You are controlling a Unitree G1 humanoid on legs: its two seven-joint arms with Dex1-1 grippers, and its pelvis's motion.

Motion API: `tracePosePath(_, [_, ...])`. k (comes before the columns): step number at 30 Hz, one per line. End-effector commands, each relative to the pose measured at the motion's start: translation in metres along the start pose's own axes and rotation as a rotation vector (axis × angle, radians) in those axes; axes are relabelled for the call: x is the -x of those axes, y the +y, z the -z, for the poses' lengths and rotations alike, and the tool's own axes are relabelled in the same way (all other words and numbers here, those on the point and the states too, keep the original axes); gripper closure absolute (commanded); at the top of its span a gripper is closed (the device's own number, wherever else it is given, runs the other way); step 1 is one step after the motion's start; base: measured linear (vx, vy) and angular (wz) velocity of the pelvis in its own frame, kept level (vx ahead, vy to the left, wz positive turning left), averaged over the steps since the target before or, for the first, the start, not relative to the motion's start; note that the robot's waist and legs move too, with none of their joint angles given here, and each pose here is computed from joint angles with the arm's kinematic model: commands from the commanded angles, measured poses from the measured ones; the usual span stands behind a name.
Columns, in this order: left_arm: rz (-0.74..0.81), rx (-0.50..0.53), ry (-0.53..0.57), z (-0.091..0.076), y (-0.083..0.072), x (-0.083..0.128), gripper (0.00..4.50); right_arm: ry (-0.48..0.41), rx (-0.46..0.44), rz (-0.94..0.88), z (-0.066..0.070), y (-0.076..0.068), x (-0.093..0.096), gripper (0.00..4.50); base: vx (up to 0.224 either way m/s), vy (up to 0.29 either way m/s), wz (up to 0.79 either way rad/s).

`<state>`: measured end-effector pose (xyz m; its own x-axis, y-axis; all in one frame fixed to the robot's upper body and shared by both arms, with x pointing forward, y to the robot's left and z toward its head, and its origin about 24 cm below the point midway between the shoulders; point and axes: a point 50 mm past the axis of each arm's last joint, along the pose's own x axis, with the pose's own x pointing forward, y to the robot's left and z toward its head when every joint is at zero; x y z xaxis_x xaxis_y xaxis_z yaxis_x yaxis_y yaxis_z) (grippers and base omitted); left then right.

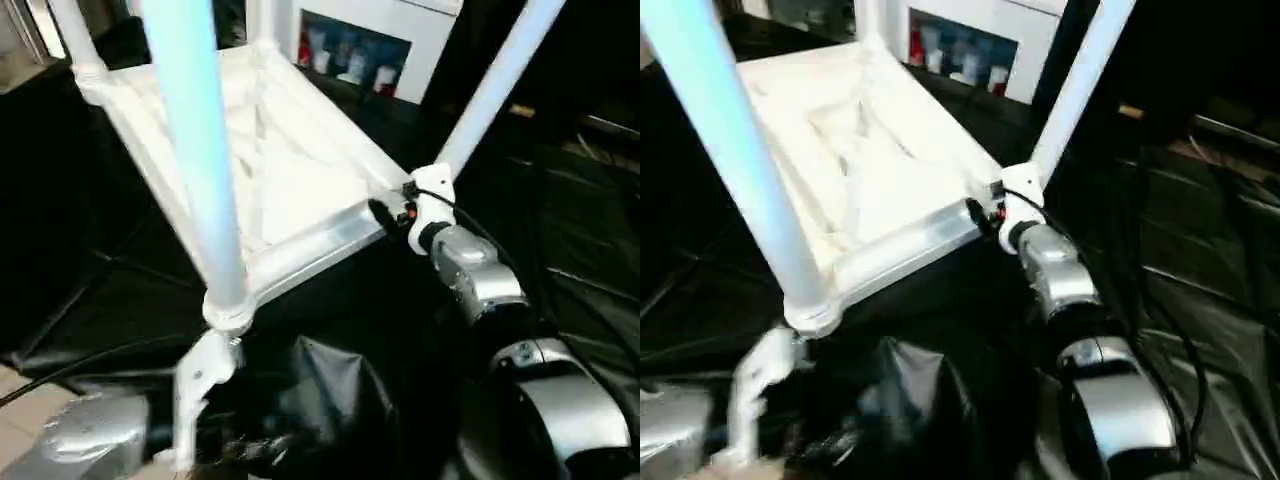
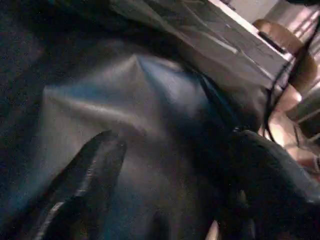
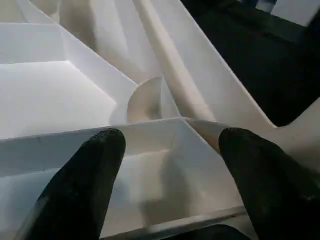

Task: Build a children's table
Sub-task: Rotate leg to tighten, then rotate table base

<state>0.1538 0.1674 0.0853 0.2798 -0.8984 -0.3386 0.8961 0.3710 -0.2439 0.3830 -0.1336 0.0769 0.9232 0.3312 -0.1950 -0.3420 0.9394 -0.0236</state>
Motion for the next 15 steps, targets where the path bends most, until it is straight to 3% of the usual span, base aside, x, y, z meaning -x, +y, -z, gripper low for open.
tracePosePath(1, [-0.004,-0.038,-0.023,-0.006,0.000,0.009,0.22,-0.007,-0.021,0.017,0.000,-0.014,0.004,0.92,0.000,0.000,0.00])
tracePosePath(4, [-0.089,-0.075,-0.055,-0.017,0.011,0.029,0.05,-0.044,-0.023,-0.155,0.000,0.000,0.008,0.92,0.000,0.000,0.00])
tracePosePath(7, [-0.158,-0.094,-0.029,-0.025,0.023,0.052,0.05,-0.039,-0.034,-0.323,0.010,0.009,0.024,0.92,0.000,0.000,0.00])
tracePosePath(15, [-0.228,-0.124,-0.034,-0.034,0.039,0.077,0.05,-0.020,-0.015,-0.428,0.024,0.008,0.055,0.92,0.000,0.000,0.00])
